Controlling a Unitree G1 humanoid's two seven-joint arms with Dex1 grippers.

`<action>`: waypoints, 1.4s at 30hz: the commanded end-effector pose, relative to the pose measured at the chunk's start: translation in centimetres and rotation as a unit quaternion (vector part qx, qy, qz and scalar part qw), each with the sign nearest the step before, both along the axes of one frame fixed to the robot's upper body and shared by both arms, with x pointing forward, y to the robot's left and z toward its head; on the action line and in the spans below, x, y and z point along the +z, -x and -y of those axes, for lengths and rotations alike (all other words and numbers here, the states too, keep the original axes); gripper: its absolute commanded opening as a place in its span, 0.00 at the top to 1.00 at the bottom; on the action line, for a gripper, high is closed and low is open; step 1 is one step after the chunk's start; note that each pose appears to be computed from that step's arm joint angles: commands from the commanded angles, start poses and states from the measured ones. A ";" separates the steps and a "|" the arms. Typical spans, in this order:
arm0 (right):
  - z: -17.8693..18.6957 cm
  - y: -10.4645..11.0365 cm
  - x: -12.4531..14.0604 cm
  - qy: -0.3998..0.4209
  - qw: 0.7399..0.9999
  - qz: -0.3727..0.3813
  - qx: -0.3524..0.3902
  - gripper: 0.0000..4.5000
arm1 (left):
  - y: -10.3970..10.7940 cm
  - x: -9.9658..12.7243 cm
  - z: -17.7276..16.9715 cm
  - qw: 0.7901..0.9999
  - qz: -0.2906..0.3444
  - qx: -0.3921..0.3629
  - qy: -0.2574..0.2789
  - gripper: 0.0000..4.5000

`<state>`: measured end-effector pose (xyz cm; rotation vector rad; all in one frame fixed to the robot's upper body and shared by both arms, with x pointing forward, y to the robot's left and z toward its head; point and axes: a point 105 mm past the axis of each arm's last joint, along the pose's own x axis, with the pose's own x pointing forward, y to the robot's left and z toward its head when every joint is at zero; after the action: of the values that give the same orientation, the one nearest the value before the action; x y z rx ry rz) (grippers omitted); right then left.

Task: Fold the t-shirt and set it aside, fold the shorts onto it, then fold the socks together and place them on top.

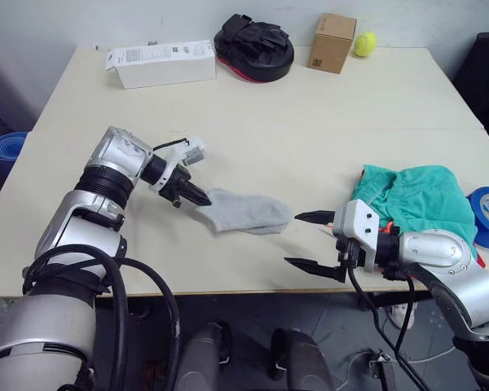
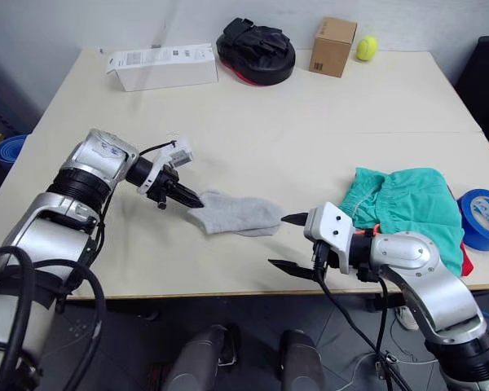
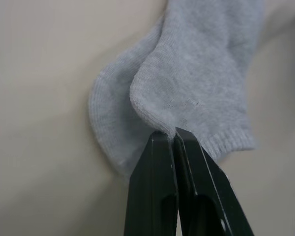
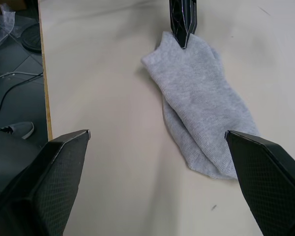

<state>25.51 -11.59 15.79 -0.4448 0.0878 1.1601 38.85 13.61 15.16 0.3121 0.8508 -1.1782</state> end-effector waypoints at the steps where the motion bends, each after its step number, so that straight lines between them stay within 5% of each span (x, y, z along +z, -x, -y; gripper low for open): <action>1: -0.2 0.6 1.0 0.002 1.000 0.028 0.011 0.00 | -1.3 1.5 0.4 0.999 0.049 0.012 0.009 0.99; 21: 0.0 -2.7 -1.1 0.023 0.999 0.039 -0.027 0.00 | -2.0 3.4 0.2 0.995 0.054 0.057 0.059 0.99; 34: -1.1 -1.5 -0.4 0.005 0.999 0.046 -0.002 0.00 | -2.8 2.6 -0.2 0.993 0.086 0.077 0.036 0.99; 42: -1.0 -1.6 0.0 0.004 0.998 0.055 -0.002 0.00 | -3.5 4.0 -1.3 0.985 0.131 0.095 0.050 0.52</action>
<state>27.44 -10.88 14.52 -0.4967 0.0548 1.1228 42.04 14.39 17.31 0.2726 0.6444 -0.9818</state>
